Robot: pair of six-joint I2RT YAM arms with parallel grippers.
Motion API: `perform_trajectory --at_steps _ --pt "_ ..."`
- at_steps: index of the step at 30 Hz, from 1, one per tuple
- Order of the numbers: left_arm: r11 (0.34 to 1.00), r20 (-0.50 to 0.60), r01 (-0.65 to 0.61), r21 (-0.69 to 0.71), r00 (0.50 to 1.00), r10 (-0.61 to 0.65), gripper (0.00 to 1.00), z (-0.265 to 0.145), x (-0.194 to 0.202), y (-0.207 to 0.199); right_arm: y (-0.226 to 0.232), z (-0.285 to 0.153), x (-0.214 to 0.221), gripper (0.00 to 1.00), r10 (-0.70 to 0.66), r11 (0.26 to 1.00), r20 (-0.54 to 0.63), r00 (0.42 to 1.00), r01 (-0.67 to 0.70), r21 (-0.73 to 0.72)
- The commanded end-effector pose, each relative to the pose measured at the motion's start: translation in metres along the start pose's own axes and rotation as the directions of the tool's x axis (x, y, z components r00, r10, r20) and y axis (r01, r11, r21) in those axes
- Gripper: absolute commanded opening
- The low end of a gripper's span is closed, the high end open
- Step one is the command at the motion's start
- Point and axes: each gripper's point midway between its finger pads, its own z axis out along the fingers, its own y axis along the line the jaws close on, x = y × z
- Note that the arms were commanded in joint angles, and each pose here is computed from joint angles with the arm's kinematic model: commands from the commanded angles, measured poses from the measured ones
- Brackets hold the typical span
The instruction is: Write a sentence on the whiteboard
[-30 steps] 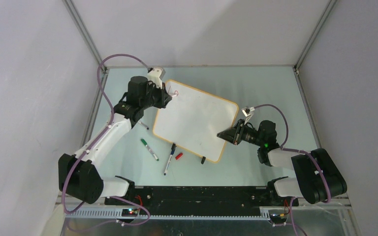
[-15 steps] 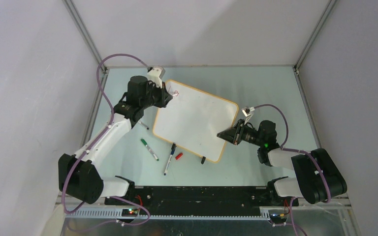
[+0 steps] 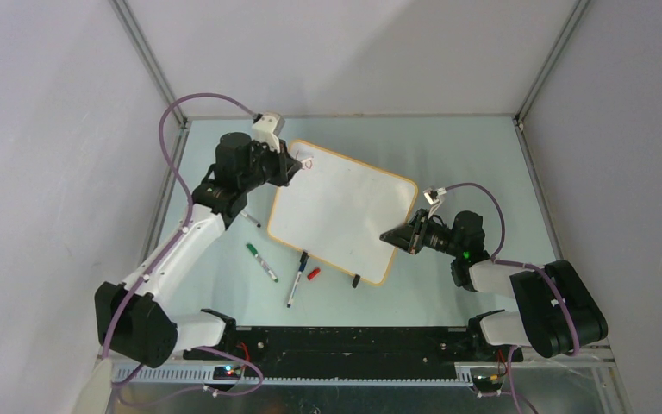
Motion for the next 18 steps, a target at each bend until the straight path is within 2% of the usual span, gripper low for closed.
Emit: perform_trajectory --at_steps 1,18 --pt "1.000 0.036 0.016 0.020 0.999 -0.016 0.00 0.003 -0.009 -0.005 0.003 0.001 -0.015 0.06 -0.108 0.994 0.044 0.993 0.109 -0.015" --pt "0.999 -0.018 0.045 0.010 0.999 -0.045 0.00 0.016 0.003 0.000 0.003 0.001 -0.015 0.06 -0.108 0.994 0.046 0.993 0.109 -0.016"
